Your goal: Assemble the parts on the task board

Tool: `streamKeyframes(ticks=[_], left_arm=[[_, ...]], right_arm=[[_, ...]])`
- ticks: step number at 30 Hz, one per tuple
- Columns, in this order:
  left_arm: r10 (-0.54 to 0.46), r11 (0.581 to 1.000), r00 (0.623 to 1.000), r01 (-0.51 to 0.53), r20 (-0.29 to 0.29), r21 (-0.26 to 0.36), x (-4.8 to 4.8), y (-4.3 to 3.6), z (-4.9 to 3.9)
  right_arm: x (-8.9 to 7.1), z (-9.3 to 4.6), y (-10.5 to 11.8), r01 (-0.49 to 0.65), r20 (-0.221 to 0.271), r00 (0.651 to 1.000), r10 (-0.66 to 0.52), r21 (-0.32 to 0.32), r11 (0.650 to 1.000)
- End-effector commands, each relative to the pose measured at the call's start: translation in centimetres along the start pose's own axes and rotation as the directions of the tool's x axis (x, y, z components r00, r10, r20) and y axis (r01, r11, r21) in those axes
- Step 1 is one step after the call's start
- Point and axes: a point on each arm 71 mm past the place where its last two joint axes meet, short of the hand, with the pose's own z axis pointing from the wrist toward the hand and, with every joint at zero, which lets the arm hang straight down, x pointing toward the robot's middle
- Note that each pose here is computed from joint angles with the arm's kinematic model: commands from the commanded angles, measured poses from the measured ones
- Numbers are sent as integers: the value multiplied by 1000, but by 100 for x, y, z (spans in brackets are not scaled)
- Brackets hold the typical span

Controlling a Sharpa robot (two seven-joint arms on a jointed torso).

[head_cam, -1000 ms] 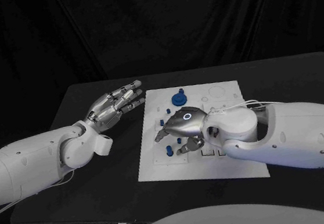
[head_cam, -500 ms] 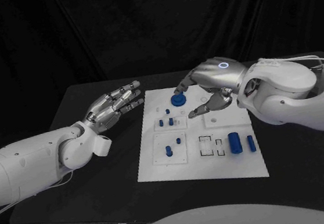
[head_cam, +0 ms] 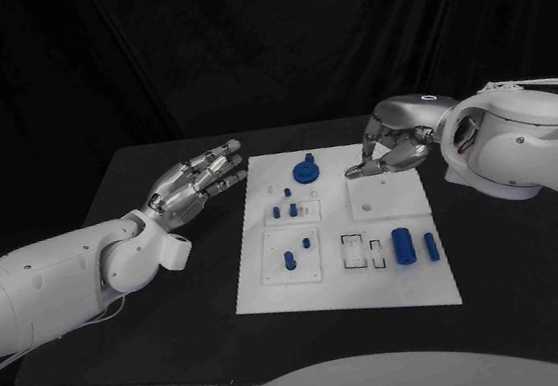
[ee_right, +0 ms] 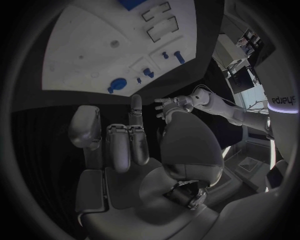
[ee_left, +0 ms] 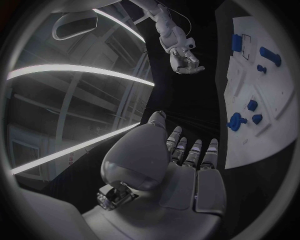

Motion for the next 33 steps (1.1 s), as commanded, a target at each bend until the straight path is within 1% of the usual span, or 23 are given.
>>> streamKeyframes(ticks=[1, 5, 7, 10, 12, 15, 17, 21, 28, 33], left_arm=[[-8, 1000, 1000, 8, -8, 9, 20, 2, 12], [-10, 1000, 1000, 10, -11, 9, 28, 5, 21], [-10, 1000, 1000, 10, -12, 9, 30, 7, 23], [-11, 1000, 1000, 11, -13, 8, 32, 8, 24], [-11, 1000, 1000, 11, -13, 7, 31, 8, 23], [-12, 1000, 1000, 12, -14, 7, 31, 8, 21], [-12, 1000, 1000, 12, -14, 6, 30, 9, 21], [-12, 1000, 1000, 12, -15, 5, 31, 10, 23], [-14, 1000, 1000, 14, -17, 3, 37, 15, 27], [-14, 1000, 1000, 14, -17, 1, 35, 17, 28]], right_arm=[[202, -29, -157, 110, -262, 964, -55, 200, 974], [301, -40, -204, 212, -378, 919, -113, 231, 949], [345, -43, -219, 243, -417, 900, -128, 236, 941], [442, -50, -247, 293, -483, 863, -149, 238, 926], [501, -55, -264, 317, -519, 840, -157, 236, 919], [562, -61, -283, 337, -550, 819, -162, 233, 912], [603, -67, -299, 345, -564, 810, -162, 234, 909], [632, -72, -317, 345, -566, 809, -158, 240, 907], [643, -74, -338, 338, -556, 818, -150, 252, 907], [648, -73, -352, 322, -535, 833, -140, 264, 909]])
